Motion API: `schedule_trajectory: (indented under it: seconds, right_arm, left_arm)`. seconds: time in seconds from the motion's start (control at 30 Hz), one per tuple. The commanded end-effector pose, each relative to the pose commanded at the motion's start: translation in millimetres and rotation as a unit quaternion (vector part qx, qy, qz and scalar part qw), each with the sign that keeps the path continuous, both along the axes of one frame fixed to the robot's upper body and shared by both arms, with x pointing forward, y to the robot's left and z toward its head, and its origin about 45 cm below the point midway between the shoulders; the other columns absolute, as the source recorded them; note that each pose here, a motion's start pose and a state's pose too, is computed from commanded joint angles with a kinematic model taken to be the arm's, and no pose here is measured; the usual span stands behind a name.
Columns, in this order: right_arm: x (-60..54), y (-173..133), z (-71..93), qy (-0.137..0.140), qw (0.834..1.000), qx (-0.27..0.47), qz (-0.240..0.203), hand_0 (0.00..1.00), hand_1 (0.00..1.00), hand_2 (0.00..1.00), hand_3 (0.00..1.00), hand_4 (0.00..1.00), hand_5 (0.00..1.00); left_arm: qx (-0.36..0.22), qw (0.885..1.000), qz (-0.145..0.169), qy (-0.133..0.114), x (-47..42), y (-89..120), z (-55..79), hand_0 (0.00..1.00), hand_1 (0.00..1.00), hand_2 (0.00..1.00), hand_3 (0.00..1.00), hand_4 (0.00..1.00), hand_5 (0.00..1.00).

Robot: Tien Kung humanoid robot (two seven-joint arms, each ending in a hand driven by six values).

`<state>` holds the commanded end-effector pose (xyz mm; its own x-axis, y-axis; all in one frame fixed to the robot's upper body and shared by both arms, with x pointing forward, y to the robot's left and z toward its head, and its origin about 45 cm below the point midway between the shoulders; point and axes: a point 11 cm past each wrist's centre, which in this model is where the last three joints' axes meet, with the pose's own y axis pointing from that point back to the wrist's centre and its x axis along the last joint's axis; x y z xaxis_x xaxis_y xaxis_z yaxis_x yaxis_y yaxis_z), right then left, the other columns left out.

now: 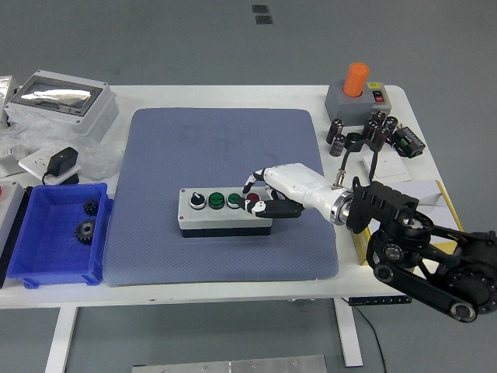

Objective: Pick up the button,place it on the desk,press the button,press the button

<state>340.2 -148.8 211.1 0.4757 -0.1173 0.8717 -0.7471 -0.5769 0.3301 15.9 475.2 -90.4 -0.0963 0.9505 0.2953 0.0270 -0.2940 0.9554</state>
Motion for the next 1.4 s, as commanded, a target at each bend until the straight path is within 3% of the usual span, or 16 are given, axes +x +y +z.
schedule_trajectory:
  seconds: [0.4,0.77,0.97,1.07,1.23,1.4]
  right_arm:
    - [-1.6,17.9,-10.7,0.001,1.0,-0.005,0.013,0.026,0.059,0.161,0.685,0.659,0.998]
    - [6.7,17.2,-18.9,0.001,1.0,-0.014,-0.002,0.026,0.055,0.159,0.687,0.649,0.998]
    - [1.4,17.5,-27.4,0.011,1.0,-0.024,0.003,0.026,0.055,0.159,0.69,0.651,0.998]
    - [2.1,18.5,-18.4,0.007,1.0,-0.004,0.006,0.026,0.055,0.16,0.69,0.653,0.998]
    - [7.4,15.1,14.2,-0.002,0.997,0.075,0.0,0.027,0.054,0.16,0.69,0.655,0.998]
    - [10.5,6.6,46.7,-0.025,0.983,0.179,-0.02,0.027,0.054,0.16,0.69,0.655,0.998]
  left_arm:
    - [0.0,1.0,-0.001,0.0,0.9,-0.2,0.0,0.672,0.628,0.617,0.75,0.96,0.722]
    - [-0.001,1.0,-0.002,-0.002,1.5,-0.6,-0.2,0.672,0.627,0.614,0.749,0.962,0.73]
    - [-0.001,1.0,-0.002,-0.003,1.3,-1.1,-0.5,0.671,0.628,0.613,0.749,0.962,0.75]
    - [-0.001,1.0,-0.002,-0.003,0.7,-1.2,-0.6,0.671,0.628,0.611,0.749,0.968,0.771]
    - [-0.001,1.0,-0.002,-0.004,0.4,-1.3,-0.8,0.671,0.628,0.611,0.749,0.97,0.773]
    - [-0.002,1.0,-0.002,-0.001,-1.4,-1.9,-1.1,0.671,0.628,0.611,0.749,0.97,0.773]
